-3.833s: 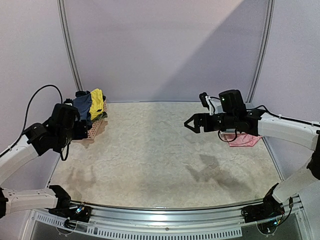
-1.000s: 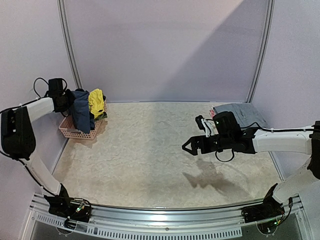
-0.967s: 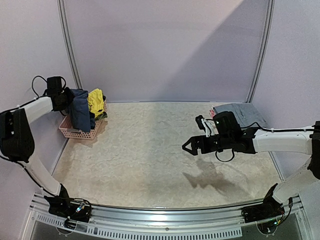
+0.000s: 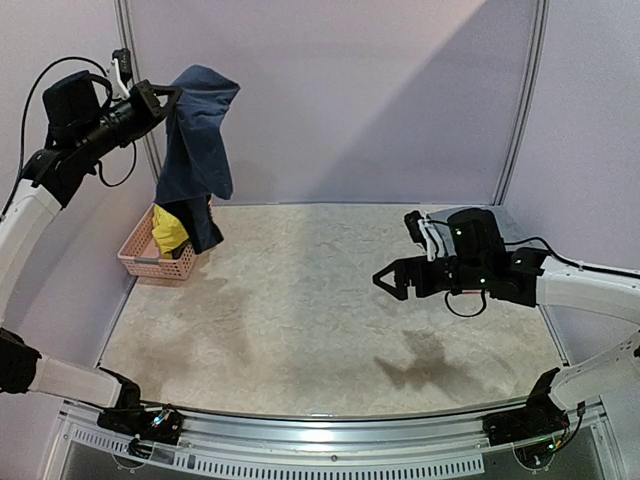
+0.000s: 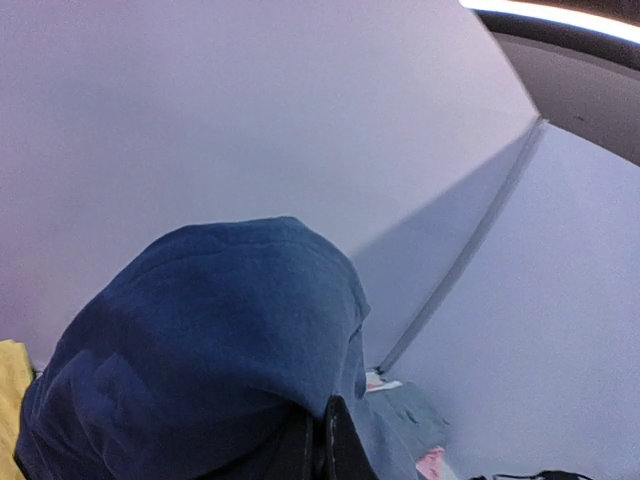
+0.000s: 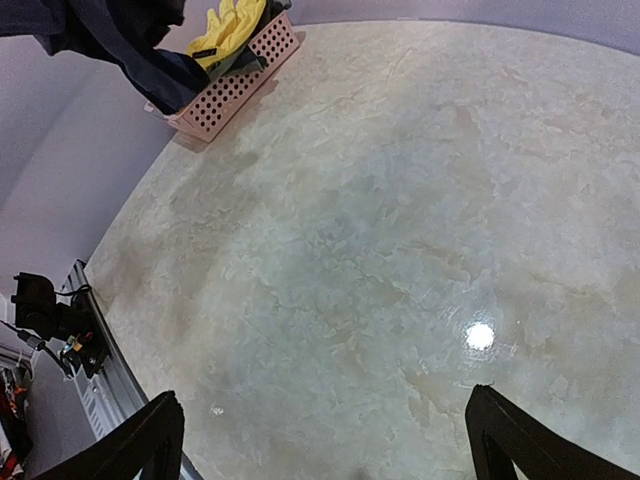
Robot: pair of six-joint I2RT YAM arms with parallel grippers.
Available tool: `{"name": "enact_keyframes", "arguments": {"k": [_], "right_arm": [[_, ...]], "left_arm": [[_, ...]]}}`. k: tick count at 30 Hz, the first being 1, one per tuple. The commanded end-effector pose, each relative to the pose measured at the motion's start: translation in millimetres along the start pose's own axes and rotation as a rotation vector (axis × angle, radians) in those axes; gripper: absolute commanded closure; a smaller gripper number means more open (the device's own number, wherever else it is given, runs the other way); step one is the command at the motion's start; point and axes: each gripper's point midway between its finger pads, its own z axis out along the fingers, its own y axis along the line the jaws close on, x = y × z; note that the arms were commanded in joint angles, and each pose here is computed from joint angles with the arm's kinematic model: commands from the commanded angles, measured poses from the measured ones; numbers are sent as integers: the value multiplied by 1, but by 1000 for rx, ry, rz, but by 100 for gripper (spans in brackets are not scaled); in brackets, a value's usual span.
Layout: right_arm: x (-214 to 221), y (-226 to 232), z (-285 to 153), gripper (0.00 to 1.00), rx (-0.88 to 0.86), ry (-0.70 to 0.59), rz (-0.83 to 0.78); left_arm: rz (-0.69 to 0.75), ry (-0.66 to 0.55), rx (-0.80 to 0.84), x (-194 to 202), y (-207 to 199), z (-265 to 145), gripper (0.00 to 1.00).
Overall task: Fold and stack the mixed laundry pile
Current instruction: Pass from the left arm to the right
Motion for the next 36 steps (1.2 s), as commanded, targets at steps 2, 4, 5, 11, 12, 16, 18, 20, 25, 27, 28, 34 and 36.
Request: {"name": "enact_keyframes", "arguments": {"k": [2, 4, 5, 11, 12, 16, 18, 20, 25, 27, 28, 34, 36], "right_arm": [[-25, 11, -31, 1, 12, -79, -47], [-26, 12, -39, 1, 14, -92, -51], [-28, 14, -45, 1, 8, -106, -53], [-4, 37, -49, 1, -171, -76, -90], [6, 44, -46, 1, -241, -60, -106], [23, 63, -31, 1, -436, -115, -172], [32, 60, -15, 1, -421, -102, -179], [40, 50, 7, 1, -383, -78, -181], [49, 42, 50, 1, -388, -76, -150], [47, 40, 65, 1, -392, -92, -142], [46, 39, 73, 1, -391, -94, -140], [34, 22, 114, 1, -299, -130, -161], [29, 16, 123, 1, -261, -145, -168]], "left_arm": [[-82, 33, 474, -7, -111, -19, 100], [-149, 46, 607, -7, -136, -22, 100], [-185, 54, 644, -4, -142, -20, 100], [-374, 113, 670, 53, -127, 19, 100], [-407, 132, 672, 66, -122, 27, 100], [-477, 184, 690, 101, -115, 43, 100], [-494, 197, 693, 112, -115, 46, 100], [-512, 217, 694, 125, -114, 49, 100], [-537, 244, 690, 145, -108, 50, 100], [-537, 251, 687, 149, -108, 50, 100], [-537, 253, 689, 150, -109, 49, 100], [-533, 268, 728, 148, -124, 43, 100], [-532, 271, 741, 146, -129, 39, 100]]}}
